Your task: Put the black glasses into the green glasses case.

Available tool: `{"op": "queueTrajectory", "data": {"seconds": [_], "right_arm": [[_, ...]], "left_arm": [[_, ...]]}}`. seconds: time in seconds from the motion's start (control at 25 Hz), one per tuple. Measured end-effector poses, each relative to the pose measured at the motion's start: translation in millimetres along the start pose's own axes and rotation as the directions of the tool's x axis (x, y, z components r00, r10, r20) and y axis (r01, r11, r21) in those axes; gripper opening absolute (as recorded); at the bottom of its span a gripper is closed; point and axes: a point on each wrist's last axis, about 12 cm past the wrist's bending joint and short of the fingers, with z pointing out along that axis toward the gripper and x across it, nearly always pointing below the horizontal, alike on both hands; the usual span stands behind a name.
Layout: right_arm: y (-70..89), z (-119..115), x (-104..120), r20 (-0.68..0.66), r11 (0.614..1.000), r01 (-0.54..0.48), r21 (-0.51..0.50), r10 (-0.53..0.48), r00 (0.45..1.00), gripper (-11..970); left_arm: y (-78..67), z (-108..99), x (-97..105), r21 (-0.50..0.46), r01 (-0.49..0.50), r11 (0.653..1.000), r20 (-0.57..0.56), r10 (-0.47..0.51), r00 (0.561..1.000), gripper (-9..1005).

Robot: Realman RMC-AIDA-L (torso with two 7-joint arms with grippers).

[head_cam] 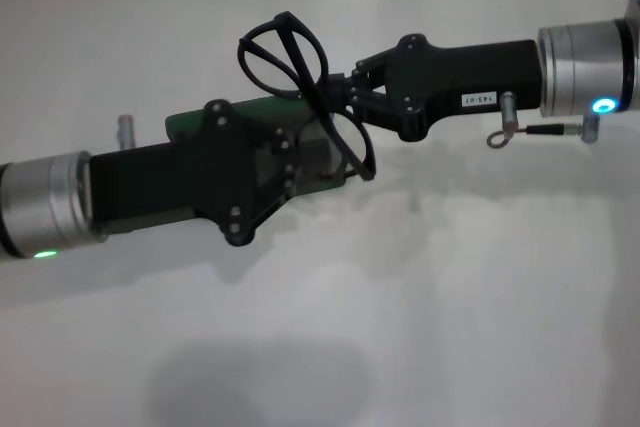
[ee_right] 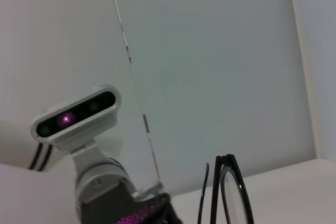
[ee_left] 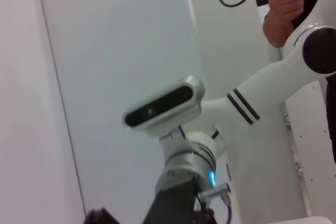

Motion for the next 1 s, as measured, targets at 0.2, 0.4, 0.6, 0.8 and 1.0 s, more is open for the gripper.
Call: {"op": "queueTrajectory", "data": {"seconds": [0.2, 0.4, 0.6, 0.8, 1.0], "right_arm": [[-5.6, -0.3, -6.4, -0.073, 0.996, 0.081, 0.022, -0.079, 0.994, 49], [-7.7, 6.2, -9.8, -0.177, 0.987, 0.162, 0.008, -0.159, 0.971, 48], [-8.0, 19.4, -14.8, -0.259, 0.969, 0.248, -0.015, -0.244, 0.935, 48], [-8.2, 40.0, -22.5, -0.362, 0.931, 0.36, -0.061, -0.357, 0.861, 48], [-8.2, 57.5, -18.4, -0.47, 0.886, 0.456, -0.087, -0.44, 0.765, 48]], "left_arm": [[-7.7, -18.2, 12.5, -0.046, 0.088, 0.995, -0.085, -0.092, 0.992, 37], [-16.6, -44.6, 32.6, -0.189, 0.151, 0.97, -0.207, -0.19, 0.96, 37], [-19.5, -66.6, 47.1, -0.336, 0.142, 0.931, -0.287, -0.245, 0.926, 38], [-28.0, -81.9, 51.1, -0.416, 0.147, 0.898, -0.283, -0.281, 0.917, 39], [-40.1, -94.0, 55.3, -0.452, 0.159, 0.878, -0.295, -0.315, 0.902, 39]]}}
